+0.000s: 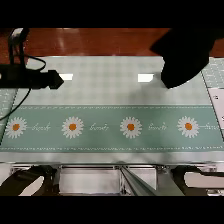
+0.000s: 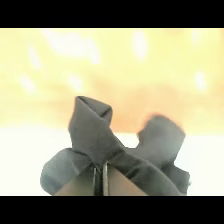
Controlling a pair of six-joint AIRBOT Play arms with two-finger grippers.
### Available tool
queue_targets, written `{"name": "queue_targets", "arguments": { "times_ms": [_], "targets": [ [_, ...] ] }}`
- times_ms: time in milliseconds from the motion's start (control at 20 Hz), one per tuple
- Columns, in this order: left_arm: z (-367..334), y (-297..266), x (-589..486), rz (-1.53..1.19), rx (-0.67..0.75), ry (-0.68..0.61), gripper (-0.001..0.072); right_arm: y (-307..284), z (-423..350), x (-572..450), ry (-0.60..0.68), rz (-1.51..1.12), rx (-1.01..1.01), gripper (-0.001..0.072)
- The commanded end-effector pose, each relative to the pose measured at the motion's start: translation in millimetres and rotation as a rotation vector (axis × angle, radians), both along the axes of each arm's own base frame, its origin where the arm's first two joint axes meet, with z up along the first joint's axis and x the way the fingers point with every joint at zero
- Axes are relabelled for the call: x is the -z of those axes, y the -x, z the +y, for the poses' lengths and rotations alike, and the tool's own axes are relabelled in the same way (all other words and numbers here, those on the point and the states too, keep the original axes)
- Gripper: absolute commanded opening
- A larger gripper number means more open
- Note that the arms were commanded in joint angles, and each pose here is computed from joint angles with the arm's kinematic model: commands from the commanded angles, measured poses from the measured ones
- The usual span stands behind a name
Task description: Fold the shirts.
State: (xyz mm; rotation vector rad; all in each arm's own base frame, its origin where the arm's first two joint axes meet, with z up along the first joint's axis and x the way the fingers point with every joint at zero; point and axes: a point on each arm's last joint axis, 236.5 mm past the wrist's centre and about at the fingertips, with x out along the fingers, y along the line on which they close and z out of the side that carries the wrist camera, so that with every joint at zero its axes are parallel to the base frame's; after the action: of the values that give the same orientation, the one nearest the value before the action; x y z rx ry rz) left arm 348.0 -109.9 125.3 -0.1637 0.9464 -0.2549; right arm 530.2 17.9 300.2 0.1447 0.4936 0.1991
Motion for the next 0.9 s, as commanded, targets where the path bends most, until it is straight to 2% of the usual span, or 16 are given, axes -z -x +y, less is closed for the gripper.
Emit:
{"name": "queue_targets", "arguments": {
  "times_ms": [0,200,300,550,850],
  "targets": [
    [-18,28,12,-0.036,-0.02,0.156,0.0508,66,55,-98,0.012,-0.207,-0.122,0.0019],
    [-18,25,21,-0.031,-0.022,0.154,0.0508,127,124,-130,0.011,-0.261,-0.292,0.0019],
    [-11,18,14,-0.08,-0.018,0.132,0.0508,146,157,-103,0.014,-0.151,-0.383,0.002],
    [25,11,2,-0.097,-0.119,0.129,0.0507,171,252,69,0.015,0.262,-0.562,0.002],
    [5,32,31,0.012,-0.05,0.124,0.0505,168,362,245,-0.209,0.555,-0.518,0.0024]
  ]
}}
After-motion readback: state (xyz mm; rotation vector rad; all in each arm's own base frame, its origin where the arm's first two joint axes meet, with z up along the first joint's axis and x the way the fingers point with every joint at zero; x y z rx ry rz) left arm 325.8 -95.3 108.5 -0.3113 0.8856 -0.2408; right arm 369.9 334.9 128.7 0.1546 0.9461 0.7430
